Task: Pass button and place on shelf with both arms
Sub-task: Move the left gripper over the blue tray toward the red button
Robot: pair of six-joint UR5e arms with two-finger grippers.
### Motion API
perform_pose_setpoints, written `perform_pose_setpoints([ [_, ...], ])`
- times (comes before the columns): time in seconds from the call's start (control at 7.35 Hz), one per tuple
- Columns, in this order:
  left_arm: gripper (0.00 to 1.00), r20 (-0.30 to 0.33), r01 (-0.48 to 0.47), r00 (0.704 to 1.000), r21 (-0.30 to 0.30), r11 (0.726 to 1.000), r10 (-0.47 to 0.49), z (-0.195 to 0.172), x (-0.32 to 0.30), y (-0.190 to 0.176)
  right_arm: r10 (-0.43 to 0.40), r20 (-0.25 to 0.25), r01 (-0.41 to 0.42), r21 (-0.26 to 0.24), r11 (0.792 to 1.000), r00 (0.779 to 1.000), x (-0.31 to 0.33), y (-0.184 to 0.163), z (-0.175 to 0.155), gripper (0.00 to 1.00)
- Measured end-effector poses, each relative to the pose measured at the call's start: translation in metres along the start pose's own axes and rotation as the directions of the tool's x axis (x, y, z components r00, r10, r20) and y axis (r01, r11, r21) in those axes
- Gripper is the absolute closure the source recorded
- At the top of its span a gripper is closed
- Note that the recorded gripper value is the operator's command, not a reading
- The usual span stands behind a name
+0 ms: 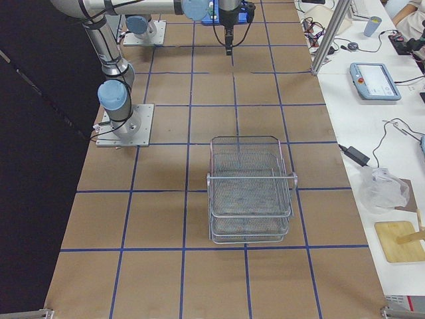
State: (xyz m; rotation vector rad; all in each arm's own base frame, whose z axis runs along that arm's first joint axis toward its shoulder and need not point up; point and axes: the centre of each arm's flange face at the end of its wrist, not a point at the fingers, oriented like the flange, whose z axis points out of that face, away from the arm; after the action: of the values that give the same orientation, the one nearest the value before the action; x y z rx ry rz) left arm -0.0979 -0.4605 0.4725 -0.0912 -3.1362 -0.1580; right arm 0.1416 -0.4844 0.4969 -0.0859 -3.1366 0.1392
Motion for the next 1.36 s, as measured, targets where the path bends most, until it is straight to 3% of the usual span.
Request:
perform_pose_setpoints([
  [0.95,0.00,0.015,0.004,1.000,0.007,1.000,-0.004,-0.003,-0.005,0.009,-0.007,-0.002,0.007,-0.001,1.000,1.000,-0.002,0.001,0.000,0.00],
  [1.09,0.00,0.042,0.013,0.999,0.012,1.000,-0.014,0.000,-0.014,0.006,-0.006,-0.002,0.006,0.000,1.000,1.000,-0.002,0.001,0.000,0.00],
  [1.36,0.00,0.106,0.110,0.987,0.097,0.989,-0.120,-0.005,-0.054,-0.010,-0.006,-0.003,0.006,0.001,1.000,1.000,-0.002,0.001,0.000,0.00],
])
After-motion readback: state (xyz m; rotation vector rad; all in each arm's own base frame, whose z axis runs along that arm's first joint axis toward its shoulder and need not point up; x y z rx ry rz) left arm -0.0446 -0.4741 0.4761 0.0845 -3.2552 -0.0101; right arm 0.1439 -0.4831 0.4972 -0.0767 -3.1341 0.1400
